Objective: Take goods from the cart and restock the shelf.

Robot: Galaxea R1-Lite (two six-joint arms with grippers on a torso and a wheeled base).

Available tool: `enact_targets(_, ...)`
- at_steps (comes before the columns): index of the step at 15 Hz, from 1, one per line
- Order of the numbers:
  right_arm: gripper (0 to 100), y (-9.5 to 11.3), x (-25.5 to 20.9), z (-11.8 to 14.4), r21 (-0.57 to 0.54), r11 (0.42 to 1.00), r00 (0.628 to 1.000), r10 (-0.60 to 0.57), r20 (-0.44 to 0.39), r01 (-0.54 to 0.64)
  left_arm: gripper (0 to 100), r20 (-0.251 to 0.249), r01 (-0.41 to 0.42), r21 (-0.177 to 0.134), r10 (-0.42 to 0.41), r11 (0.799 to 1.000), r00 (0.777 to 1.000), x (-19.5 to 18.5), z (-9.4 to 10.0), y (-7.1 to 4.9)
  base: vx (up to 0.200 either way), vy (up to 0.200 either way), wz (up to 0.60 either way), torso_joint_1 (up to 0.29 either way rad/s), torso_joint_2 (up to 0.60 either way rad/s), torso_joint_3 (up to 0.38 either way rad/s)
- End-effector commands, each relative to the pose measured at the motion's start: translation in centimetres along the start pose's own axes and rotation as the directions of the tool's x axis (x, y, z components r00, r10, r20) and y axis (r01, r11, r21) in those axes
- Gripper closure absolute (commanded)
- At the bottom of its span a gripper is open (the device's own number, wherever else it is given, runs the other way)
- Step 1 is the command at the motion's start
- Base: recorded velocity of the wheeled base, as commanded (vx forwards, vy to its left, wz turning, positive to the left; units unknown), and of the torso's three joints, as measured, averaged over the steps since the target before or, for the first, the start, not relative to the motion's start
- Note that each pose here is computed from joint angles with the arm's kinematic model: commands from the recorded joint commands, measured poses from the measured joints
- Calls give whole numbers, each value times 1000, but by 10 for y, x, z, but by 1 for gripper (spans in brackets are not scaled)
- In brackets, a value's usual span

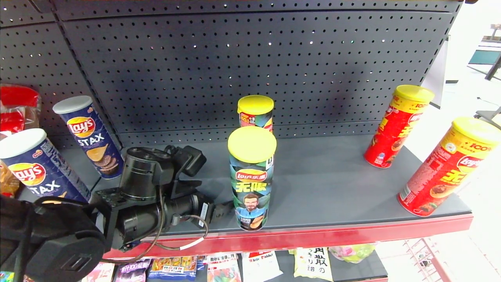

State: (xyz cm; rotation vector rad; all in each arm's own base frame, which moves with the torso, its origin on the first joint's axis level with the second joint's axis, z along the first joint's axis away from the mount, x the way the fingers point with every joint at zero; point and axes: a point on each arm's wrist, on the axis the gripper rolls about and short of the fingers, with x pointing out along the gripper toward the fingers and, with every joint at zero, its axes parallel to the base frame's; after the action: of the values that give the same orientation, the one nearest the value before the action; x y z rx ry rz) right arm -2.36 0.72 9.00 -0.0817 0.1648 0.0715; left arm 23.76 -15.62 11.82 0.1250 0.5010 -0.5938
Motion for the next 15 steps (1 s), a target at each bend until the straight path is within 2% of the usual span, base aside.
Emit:
enact_targets(1, 0, 0, 0, 0, 0, 1000, 1000, 1, -3, -1, 0, 5, 0, 0, 0, 1000, 1000, 0, 1, 0, 0, 0, 0, 0, 0, 0)
enact_targets(5, 0, 0, 0, 0, 1, 1000, 1000, 1, -4, -1, 0, 11, -15, -6, 15, 1000, 1000, -5, 1, 2, 0, 0, 0, 0, 0, 0)
enact_targets(7, 0, 0, 1, 0, 0, 1000, 1000, 12, -6, -12, 0, 51, -16, -4, 16, 1000, 999, -27, 5, 3, 0, 0, 0, 0, 0, 0)
enact_targets(8, 0, 0, 0, 0, 1, 1000, 1000, 24, -4, -24, 0, 53, -24, -9, 25, 1000, 998, -42, 4, 5, 0, 0, 0, 0, 0, 0)
enact_targets(10, 0, 0, 0, 0, 10, 1000, 1000, 27, -4, -27, 0, 39, -60, -28, 62, 998, 997, -84, -12, 12, 0, 0, 0, 0, 0, 0)
enact_targets(14, 0, 0, 0, 0, 4, 1000, 1000, 27, -2, -27, 0, 77, -92, -39, 95, 995, 993, -184, -46, 5, 0, 0, 0, 0, 0, 0)
enact_targets(15, 0, 0, 0, 0, 4, 1000, 1000, 28, -2, -28, 0, 69, -120, -49, 123, 992, 990, -219, -66, 1, 0, 0, 0, 0, 0, 0)
